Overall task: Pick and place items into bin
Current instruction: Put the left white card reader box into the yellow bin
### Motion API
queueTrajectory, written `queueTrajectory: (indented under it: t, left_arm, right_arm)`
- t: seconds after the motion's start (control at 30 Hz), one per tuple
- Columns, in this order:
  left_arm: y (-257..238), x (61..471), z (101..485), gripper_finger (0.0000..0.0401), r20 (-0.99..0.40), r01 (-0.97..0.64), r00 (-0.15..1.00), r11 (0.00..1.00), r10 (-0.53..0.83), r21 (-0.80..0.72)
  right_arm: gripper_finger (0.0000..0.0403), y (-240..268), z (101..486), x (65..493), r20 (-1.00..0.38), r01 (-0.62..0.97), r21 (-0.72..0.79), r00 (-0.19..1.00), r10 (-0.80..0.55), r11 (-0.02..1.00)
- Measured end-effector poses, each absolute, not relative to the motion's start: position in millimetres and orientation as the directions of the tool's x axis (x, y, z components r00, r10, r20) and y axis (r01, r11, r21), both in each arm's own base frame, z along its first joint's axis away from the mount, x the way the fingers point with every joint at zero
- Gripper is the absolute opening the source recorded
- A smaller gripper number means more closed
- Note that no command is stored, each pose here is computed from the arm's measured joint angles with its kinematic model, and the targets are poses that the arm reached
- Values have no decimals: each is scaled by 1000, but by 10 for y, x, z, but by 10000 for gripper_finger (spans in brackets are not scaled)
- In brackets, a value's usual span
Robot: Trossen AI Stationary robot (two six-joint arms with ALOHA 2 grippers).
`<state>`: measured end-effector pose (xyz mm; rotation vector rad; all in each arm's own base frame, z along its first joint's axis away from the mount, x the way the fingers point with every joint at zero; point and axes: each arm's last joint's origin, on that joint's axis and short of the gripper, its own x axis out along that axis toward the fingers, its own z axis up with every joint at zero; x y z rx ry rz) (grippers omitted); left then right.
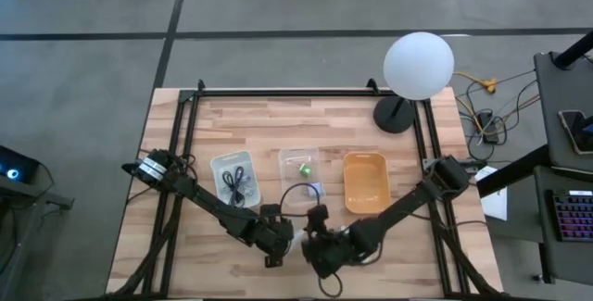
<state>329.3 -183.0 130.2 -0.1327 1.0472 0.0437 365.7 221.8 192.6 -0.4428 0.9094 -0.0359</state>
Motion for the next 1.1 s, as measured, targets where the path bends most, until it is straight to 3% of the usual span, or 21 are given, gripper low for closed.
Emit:
queueTrajectory:
  t: [0.3,0.5,0.67,1.1]
  left_arm:
    - [-1831,3291,1301,0,-865,-103,500,991,-26,-90]
    - [-1829,3292,1301,0,-864,-106,503,991,-21,-86]
    - [-1830,3294,1304,0,-863,-106,504,991,-21,-86]
    - [-1826,3289,1386,0,-856,-106,516,990,-28,-96]
  right_arm:
    - [187,2035,1903,3781,-798,-277,-369,584,-149,887]
    - [187,2086,1682,3809,-845,-401,-338,527,-88,851]
    - [181,2095,1617,3825,-849,-410,-341,521,-90,846]
    - [38,2139,1704,3815,-846,-405,-356,522,-107,842]
